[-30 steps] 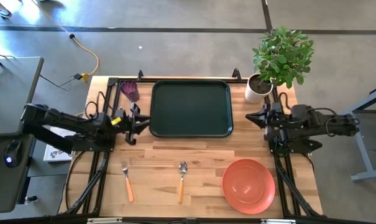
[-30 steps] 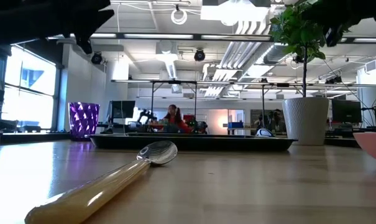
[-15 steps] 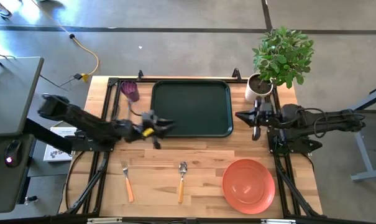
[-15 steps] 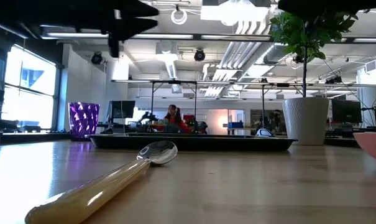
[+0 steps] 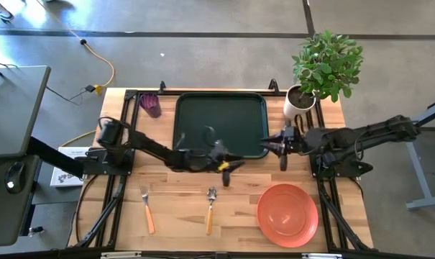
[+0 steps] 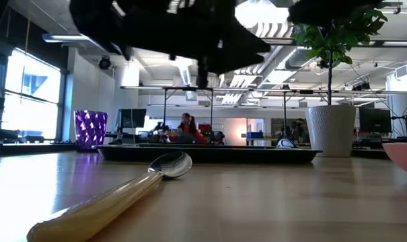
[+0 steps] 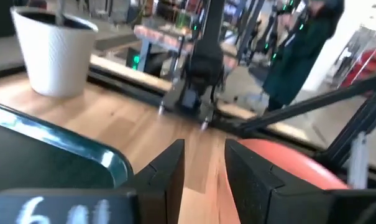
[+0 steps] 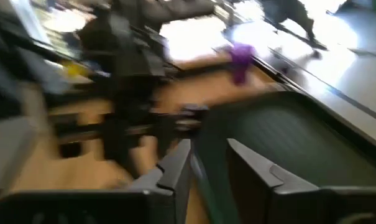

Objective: Pick and place plate/cup/fork/spoon on tray
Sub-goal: Put the orange plate on the black serving tray

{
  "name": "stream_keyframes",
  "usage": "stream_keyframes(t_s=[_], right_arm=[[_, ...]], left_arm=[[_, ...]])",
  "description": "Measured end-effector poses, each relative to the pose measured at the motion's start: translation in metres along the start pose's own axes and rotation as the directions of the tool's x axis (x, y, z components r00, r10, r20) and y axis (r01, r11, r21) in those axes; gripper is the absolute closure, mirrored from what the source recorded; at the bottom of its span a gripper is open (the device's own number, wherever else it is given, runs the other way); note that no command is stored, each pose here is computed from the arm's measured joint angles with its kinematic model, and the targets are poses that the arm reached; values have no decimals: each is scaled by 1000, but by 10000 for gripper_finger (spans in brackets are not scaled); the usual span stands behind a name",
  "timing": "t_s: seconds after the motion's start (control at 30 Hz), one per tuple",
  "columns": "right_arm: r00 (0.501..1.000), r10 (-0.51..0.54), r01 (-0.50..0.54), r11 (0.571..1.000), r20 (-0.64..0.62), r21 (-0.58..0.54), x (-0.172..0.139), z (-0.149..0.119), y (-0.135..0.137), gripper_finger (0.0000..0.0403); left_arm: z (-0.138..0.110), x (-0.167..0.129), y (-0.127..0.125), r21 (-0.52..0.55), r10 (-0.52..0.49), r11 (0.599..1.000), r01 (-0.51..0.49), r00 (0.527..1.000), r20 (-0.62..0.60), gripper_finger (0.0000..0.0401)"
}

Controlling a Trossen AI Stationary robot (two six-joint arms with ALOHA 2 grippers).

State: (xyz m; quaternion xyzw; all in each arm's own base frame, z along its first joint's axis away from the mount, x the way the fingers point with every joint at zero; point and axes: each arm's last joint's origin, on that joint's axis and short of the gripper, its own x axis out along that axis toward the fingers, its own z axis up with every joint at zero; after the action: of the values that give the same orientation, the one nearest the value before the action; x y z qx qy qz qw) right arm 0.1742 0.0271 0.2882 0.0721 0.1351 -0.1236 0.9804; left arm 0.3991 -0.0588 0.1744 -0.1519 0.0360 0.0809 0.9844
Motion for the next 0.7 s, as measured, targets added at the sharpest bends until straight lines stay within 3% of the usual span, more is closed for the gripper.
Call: stream_keyframes(t_s=[0.1, 0.17, 0.3, 0.43, 0.57, 0.7], right_arm=[[987, -146, 148, 989, -69, 25, -2, 2, 1, 291], [974, -182, 188, 981, -133, 39, -3, 1, 2, 288], [945, -100, 126, 990, -313, 63, -6, -4, 8, 288], [890, -36, 93, 990, -455, 104, -2, -18, 17, 288], [807, -58, 116, 991, -588, 62, 8, -37, 26, 288], [689, -83, 128, 992, -720, 8, 17, -58, 33, 288]], left_arm=[[-11, 23, -1, 41, 16, 999, -13, 997, -70, 284], [-20, 38, 1, 64, 30, 998, -22, 992, -122, 274], [-40, 51, 5, 64, 14, 998, 3, 966, -260, 252], [-46, 49, 3, 87, 3, 996, 25, 953, -303, 239], [-36, 44, -6, 100, -2, 994, 32, 958, -287, 238], [-26, 38, -18, 158, 22, 987, 18, 968, -249, 238]])
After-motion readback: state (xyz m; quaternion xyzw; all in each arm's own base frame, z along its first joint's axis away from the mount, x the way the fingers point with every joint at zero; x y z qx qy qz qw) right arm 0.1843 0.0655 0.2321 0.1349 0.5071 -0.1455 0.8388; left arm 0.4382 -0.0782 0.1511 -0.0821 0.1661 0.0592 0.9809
